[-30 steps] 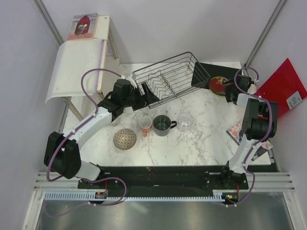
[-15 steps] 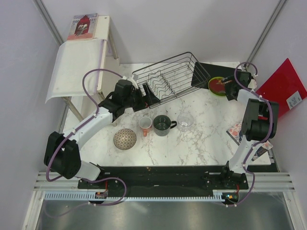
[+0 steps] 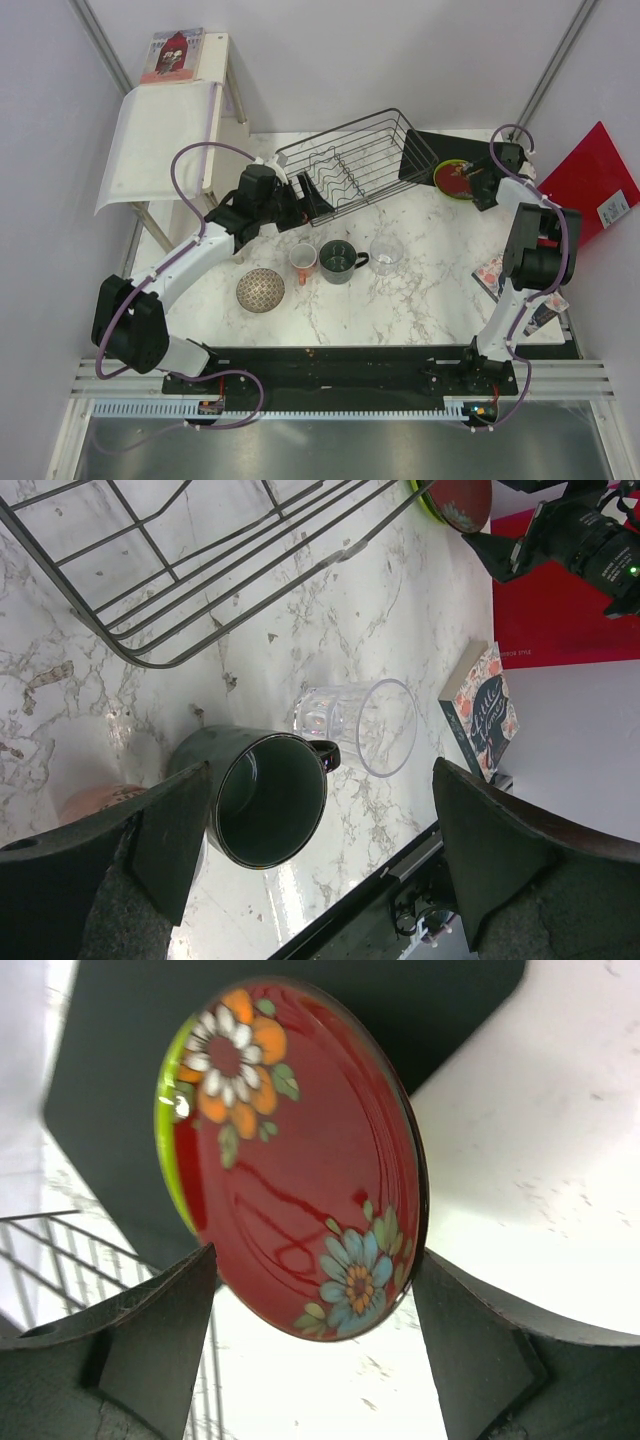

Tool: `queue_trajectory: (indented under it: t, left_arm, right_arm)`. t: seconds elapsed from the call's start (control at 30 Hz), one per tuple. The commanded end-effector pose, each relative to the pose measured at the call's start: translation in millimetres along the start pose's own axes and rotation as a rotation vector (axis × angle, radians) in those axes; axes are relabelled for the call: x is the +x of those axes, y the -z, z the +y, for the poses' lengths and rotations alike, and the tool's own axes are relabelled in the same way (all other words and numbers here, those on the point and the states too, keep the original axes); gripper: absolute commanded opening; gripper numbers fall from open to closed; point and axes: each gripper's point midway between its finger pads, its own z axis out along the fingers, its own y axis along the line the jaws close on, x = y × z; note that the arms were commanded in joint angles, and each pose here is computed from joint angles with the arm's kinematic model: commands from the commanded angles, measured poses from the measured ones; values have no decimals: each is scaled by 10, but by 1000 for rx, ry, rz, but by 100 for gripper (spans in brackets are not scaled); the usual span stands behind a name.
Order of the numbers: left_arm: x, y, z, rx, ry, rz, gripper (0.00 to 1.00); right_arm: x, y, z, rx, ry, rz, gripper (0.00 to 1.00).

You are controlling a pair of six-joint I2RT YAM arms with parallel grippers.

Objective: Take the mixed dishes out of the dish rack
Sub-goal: Place the plate at the center of the board, then reset both arms

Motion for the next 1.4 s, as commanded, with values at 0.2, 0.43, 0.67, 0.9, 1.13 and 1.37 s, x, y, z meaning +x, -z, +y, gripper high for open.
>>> queue_trajectory:
  t: [0.2,0.43,0.67,0.9,1.13,1.37]
  left_arm:
    - [-71,38,-154,25,-8,-11,97]
    - [-88,65,-189,31,-20,-17,97]
    - [-120,83,-238,44,-34,-23,99]
    - [-255,154,-227,11,-76,-83,99]
    - [-153,169,-333,29,-203,-63,84]
    - [118,176,-404,-20,-293,-36,99]
  right_arm:
    - [14,4,-206,99,93,6,84]
    - [58,200,-258,71,48,0,85]
    - [113,974,643,-369,-42,-58,85]
    - [559,1903,1246,-614,115,-3,86]
    - [1329,2708,1175,-781,430,28,52]
    - [1694,3114,768,-800,607,32,77]
